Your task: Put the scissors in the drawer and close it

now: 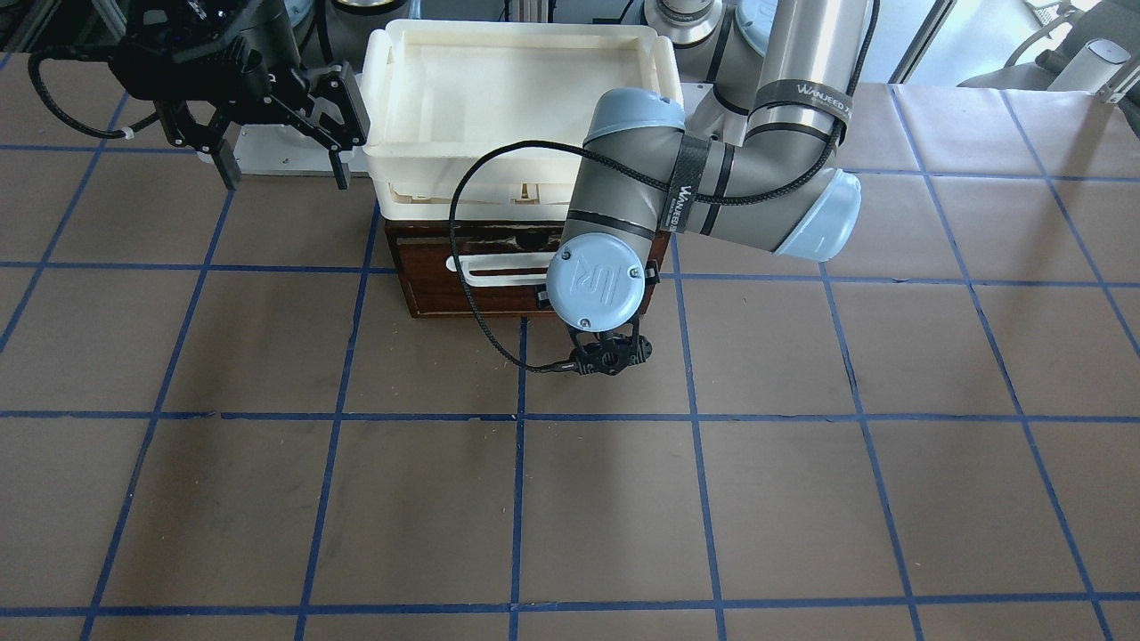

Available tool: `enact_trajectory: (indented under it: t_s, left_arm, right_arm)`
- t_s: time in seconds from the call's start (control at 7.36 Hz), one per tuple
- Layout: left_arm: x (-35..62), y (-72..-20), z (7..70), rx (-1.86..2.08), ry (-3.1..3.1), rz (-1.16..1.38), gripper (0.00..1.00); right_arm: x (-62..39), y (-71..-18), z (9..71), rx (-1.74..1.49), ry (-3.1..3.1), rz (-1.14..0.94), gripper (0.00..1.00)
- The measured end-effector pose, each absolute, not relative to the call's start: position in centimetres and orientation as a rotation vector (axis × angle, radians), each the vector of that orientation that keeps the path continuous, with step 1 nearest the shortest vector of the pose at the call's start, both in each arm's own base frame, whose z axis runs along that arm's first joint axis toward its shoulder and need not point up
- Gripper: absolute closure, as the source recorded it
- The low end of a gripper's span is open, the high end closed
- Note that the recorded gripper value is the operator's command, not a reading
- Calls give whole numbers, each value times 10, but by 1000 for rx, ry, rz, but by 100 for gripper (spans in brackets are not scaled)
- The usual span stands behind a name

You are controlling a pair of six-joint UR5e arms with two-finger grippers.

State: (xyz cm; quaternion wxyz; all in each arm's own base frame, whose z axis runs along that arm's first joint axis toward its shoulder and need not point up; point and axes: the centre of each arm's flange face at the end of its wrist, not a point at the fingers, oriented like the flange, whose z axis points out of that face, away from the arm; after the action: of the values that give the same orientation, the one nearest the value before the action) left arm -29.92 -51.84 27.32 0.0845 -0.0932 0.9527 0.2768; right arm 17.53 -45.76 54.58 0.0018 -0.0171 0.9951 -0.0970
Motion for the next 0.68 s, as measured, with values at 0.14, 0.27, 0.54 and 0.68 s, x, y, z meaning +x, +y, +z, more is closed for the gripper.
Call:
enact_trajectory:
  t_s: [0.14,0.27,0.54,0.68]
  left_arm:
    - [-298,-519,275,-278,2846,821,0]
    - [-296,-524,280,-285,2861,802,0]
    - [-283,-548,311,-329,2931,694,0]
    - [-268,-567,340,-371,2984,599,0]
  right_arm:
    - [175,-458,546,-54,3123,-304,0]
    - [175,-458,546,-54,3123,-304,0]
    - [175,-458,546,-54,3123,-304,0]
    - [175,-458,546,-54,3123,-304,0]
